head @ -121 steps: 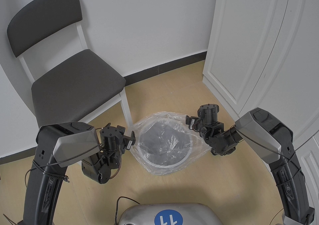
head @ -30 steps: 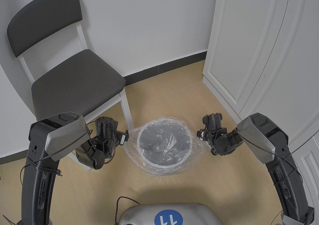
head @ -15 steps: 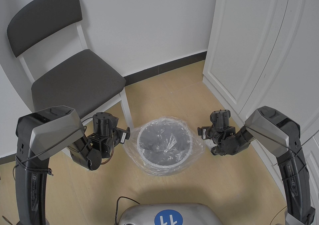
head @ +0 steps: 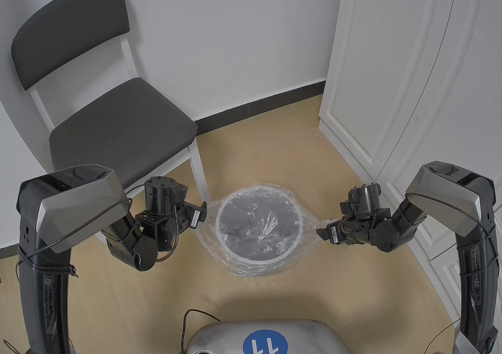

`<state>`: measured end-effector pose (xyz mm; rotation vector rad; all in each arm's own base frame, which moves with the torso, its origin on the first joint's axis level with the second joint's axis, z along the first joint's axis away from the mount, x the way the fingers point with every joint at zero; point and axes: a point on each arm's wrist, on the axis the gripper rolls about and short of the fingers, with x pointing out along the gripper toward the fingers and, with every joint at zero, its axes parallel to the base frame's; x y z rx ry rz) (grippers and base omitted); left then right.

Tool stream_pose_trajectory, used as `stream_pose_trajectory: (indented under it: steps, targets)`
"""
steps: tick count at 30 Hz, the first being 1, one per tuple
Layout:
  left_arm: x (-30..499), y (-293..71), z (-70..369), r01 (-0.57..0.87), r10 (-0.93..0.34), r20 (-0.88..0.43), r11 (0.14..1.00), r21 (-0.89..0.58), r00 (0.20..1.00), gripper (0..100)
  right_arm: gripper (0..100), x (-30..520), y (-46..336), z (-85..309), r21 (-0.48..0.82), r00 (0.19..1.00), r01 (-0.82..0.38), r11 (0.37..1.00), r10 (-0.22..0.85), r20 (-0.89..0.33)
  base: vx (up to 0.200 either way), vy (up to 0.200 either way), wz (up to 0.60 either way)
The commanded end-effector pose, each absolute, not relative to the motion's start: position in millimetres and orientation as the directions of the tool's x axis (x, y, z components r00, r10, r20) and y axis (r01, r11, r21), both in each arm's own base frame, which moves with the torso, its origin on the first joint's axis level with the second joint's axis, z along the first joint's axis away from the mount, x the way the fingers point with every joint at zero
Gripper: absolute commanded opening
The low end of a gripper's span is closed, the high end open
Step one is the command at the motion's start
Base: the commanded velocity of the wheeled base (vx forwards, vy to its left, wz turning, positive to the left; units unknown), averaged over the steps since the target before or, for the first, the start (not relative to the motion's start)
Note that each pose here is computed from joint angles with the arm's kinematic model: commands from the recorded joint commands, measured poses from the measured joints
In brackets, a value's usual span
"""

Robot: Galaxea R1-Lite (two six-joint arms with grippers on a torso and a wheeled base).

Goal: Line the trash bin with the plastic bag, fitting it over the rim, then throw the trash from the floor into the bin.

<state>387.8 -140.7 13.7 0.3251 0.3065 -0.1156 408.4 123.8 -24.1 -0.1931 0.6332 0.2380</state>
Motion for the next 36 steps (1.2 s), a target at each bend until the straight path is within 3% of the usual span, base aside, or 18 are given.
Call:
stream_pose_trajectory:
  steps: [1, 6, 11, 14, 19, 28, 36]
  targets:
    - [387, -144, 8, 0.172, -0.07, -0.325, 0.939, 0.298, 0.943, 100, 100, 417, 117, -40, -0.102, 0.773, -0.265, 0.959, 0.148, -0.617, 0.0, 0.0, 0.0]
    - [388, -144, 3, 0.172, -0.068, -0.329, 0.939, 0.298, 0.942, 100, 100, 440, 125, -64, -0.038, 0.777, -0.23, 0.972, 0.161, -0.608, 0.0, 0.0, 0.0]
    - [389, -144, 4, 0.169, -0.069, -0.317, 0.94, 0.297, 0.946, 100, 100, 462, 131, -58, 0.083, 0.702, -0.26, 0.962, 0.248, -0.667, 0.0, 0.0, 0.0]
    - [390, -145, 4, 0.167, -0.07, -0.313, 0.94, 0.297, 0.947, 100, 100, 478, 137, -69, 0.121, 0.711, -0.227, 0.966, 0.249, -0.657, 0.0, 0.0, 0.0]
    - [392, -144, 2, 0.164, -0.067, -0.312, 0.941, 0.296, 0.948, 100, 100, 493, 146, -83, 0.121, 0.729, -0.234, 0.965, 0.257, -0.635, 0.0, 0.0, 0.0]
    - [393, -145, -2, 0.162, -0.07, -0.3, 0.941, 0.296, 0.951, 100, 100, 505, 147, -93, 0.061, 0.661, -0.164, 0.985, 0.156, -0.734, 0.0, 0.0, 0.0]
    - [392, -147, -2, 0.163, -0.072, -0.297, 0.942, 0.294, 0.952, 100, 100, 500, 144, -90, 0.059, 0.645, -0.149, 0.987, 0.142, -0.75, 0.0, 0.0, 0.0]
